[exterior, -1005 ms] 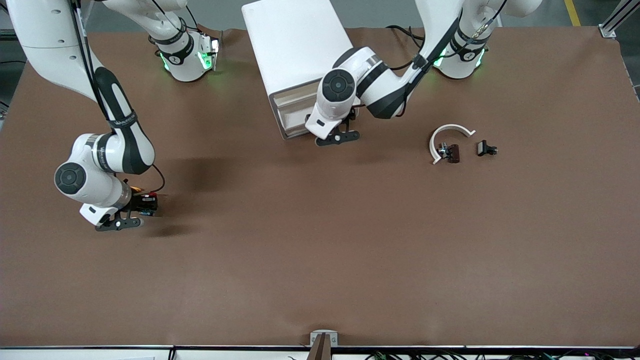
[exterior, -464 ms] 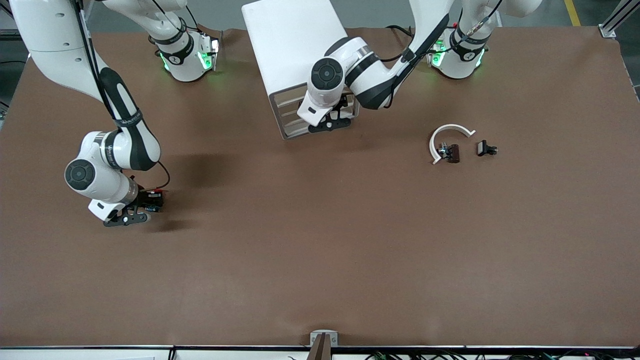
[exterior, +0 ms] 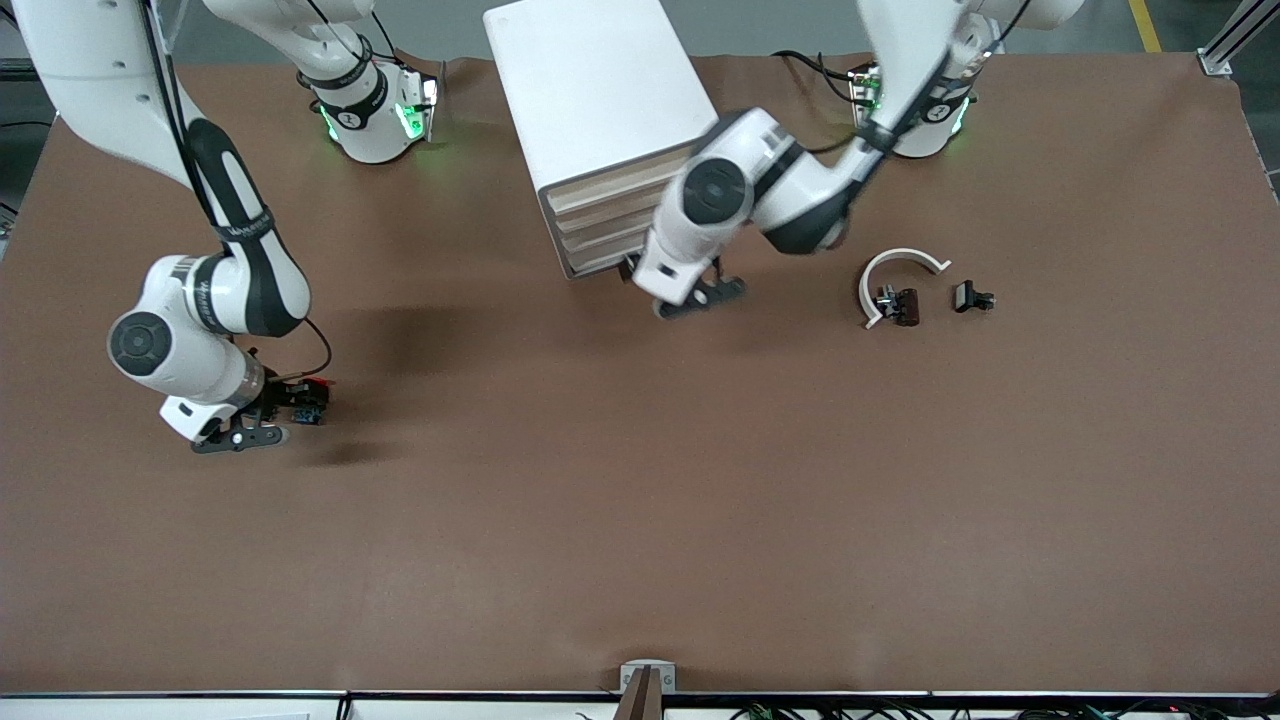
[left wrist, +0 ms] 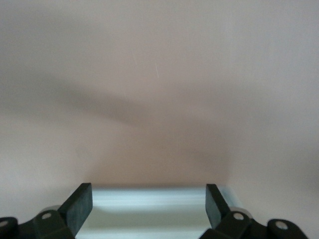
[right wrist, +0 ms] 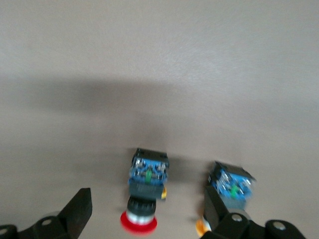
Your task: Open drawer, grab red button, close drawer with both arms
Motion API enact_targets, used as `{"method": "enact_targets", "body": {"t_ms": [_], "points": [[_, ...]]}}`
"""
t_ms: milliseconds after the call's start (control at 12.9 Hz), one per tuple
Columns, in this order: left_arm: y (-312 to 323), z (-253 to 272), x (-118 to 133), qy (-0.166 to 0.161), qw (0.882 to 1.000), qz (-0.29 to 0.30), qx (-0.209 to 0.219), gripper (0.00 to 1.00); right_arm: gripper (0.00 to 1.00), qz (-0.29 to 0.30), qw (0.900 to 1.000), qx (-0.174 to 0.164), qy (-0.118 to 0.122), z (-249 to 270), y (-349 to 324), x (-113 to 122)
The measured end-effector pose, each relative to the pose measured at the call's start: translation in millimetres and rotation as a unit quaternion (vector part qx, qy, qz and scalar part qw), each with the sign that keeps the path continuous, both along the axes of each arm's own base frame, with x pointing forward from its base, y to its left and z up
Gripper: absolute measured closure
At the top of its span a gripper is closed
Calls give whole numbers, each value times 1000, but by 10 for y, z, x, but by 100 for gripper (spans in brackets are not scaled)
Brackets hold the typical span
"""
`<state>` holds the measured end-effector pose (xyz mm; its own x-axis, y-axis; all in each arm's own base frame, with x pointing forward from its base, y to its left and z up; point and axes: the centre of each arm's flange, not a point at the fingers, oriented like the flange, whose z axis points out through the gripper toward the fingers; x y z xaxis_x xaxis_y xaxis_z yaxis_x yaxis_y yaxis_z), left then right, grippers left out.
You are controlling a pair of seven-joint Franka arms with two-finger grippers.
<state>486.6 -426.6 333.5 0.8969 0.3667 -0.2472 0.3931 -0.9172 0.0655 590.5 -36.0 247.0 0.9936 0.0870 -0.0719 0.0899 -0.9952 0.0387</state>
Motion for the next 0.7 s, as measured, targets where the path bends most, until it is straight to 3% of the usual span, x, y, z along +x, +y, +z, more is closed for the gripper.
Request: {"method": "enact_targets", "body": {"t_ms": [155, 309, 464, 696], "points": [[645, 255, 593, -31, 999, 24, 32, 0, 0, -40, 999, 0, 0, 511, 23, -6], [1166, 528, 936, -57, 996, 52, 54, 0, 0, -53, 999, 2, -4, 1005, 33, -64], [1696, 808, 1138, -71, 993, 73, 62, 0, 0, -58, 998, 3, -1, 1450, 36, -172], [2459, 1282, 1221, -77, 993, 45, 75, 0, 0, -62, 998, 6, -5, 2030, 32, -310]]}}
